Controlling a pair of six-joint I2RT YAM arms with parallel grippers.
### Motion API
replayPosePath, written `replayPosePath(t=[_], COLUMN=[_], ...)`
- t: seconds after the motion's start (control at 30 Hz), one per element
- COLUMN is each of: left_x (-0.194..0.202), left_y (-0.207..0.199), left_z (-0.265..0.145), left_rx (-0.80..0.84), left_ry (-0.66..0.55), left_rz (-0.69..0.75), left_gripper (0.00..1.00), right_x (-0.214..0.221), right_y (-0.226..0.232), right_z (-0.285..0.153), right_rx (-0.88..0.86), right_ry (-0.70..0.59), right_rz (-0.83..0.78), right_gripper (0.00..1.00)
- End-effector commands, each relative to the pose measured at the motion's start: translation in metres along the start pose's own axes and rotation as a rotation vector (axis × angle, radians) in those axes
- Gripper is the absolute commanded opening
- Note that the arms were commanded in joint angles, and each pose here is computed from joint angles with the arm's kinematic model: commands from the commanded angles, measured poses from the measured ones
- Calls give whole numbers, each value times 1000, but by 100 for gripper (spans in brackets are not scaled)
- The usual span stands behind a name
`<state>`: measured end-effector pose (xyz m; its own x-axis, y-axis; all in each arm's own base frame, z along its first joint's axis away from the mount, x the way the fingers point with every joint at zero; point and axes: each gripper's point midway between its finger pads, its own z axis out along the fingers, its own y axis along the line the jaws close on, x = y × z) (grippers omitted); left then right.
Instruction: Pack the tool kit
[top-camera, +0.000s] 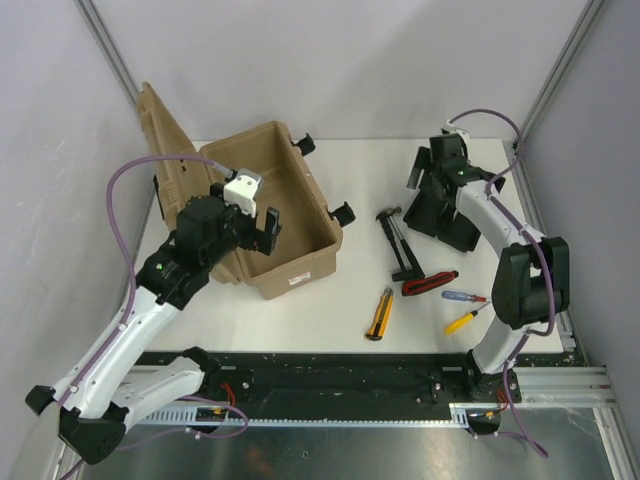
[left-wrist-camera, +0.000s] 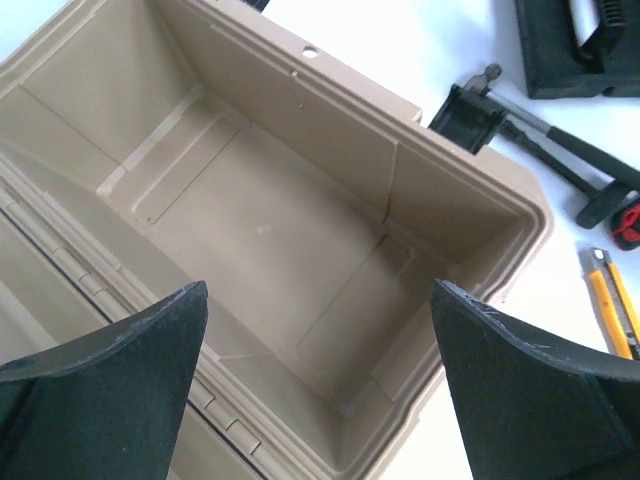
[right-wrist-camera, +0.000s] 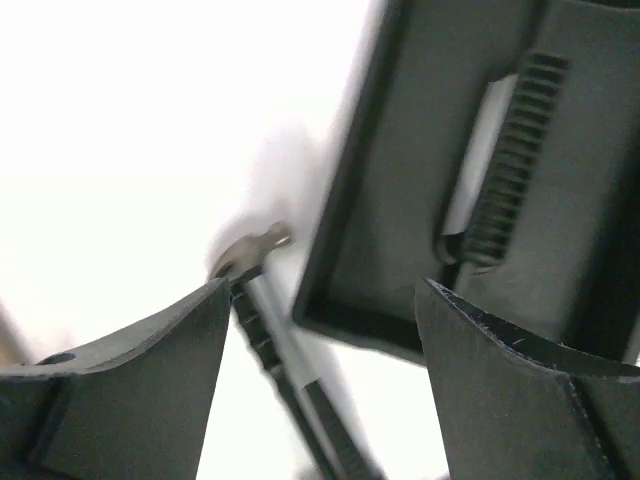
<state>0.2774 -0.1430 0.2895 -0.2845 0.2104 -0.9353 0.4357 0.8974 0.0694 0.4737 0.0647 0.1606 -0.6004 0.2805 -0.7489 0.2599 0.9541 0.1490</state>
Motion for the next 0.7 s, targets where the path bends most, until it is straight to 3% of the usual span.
replayPosePath(t=[0.0, 0.2, 0.4, 0.67], left_x=[-39, -72, -104, -159], left_y=[-10, -23, -30, -15], left_z=[-9, -14, -24, -56], left_rx=[69, 142, 192, 134], left_ry=[-87, -143, -205, -344], left_rz=[-29, -72, -92, -139], left_gripper=[96, 96, 96, 99], right_x=[20, 74, 122, 166], right_y=[25, 34, 33, 23], right_z=[-28, -32, -38, -23], right_rx=[-95, -132, -173, -161], right_ry=[57, 186, 292, 387], right_rz=[-56, -129, -156, -172], right_gripper=[79, 79, 70, 67])
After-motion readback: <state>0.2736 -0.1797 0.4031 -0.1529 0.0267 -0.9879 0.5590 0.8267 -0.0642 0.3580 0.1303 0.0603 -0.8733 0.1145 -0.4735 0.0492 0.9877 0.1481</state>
